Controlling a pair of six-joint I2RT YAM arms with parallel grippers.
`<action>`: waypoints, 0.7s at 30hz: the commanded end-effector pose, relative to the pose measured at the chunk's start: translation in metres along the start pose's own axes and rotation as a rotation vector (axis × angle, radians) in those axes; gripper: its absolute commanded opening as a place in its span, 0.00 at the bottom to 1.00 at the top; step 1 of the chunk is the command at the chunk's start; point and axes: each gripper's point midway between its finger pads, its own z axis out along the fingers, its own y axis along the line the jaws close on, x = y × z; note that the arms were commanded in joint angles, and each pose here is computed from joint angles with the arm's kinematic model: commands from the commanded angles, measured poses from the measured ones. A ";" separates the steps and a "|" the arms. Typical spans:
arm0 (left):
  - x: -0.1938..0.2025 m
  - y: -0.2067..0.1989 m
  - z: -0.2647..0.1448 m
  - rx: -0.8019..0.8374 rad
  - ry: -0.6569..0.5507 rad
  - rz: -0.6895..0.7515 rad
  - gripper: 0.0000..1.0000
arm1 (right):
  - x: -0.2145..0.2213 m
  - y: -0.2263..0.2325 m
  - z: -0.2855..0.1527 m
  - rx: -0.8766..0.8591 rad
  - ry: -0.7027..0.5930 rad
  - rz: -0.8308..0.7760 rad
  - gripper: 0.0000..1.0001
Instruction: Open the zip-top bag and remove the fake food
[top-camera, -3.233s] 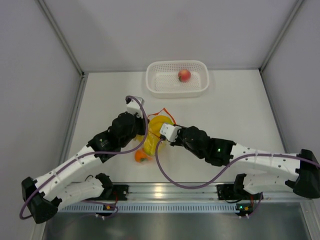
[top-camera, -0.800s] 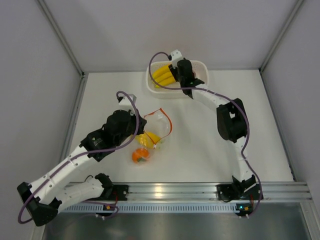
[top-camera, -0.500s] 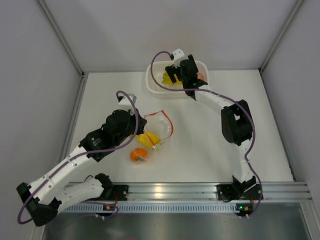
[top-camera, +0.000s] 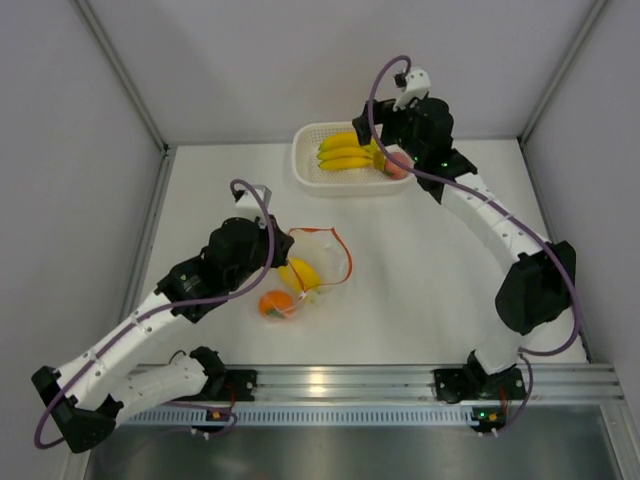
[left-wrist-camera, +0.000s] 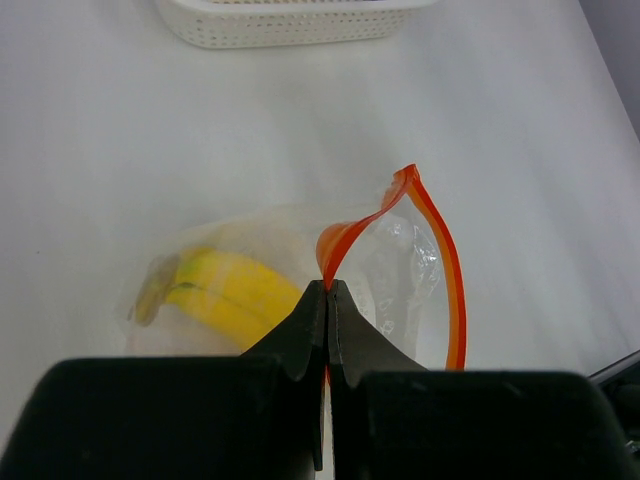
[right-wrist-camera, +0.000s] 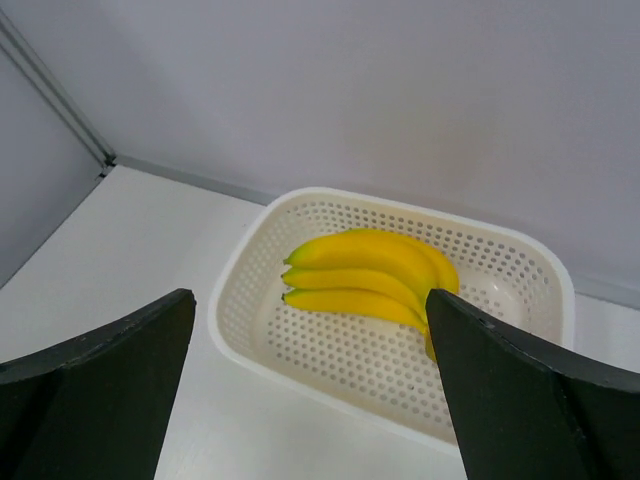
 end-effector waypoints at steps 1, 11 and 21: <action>-0.030 -0.014 -0.014 0.061 -0.078 -0.027 0.00 | 0.014 0.000 -0.027 0.041 0.107 0.099 0.99; -0.043 -0.021 -0.027 0.102 -0.113 -0.030 0.00 | 0.041 0.024 -0.122 0.236 0.194 -0.090 0.99; -0.044 -0.023 -0.025 0.101 -0.107 -0.035 0.00 | 0.051 0.132 -0.195 -0.360 0.130 0.102 0.95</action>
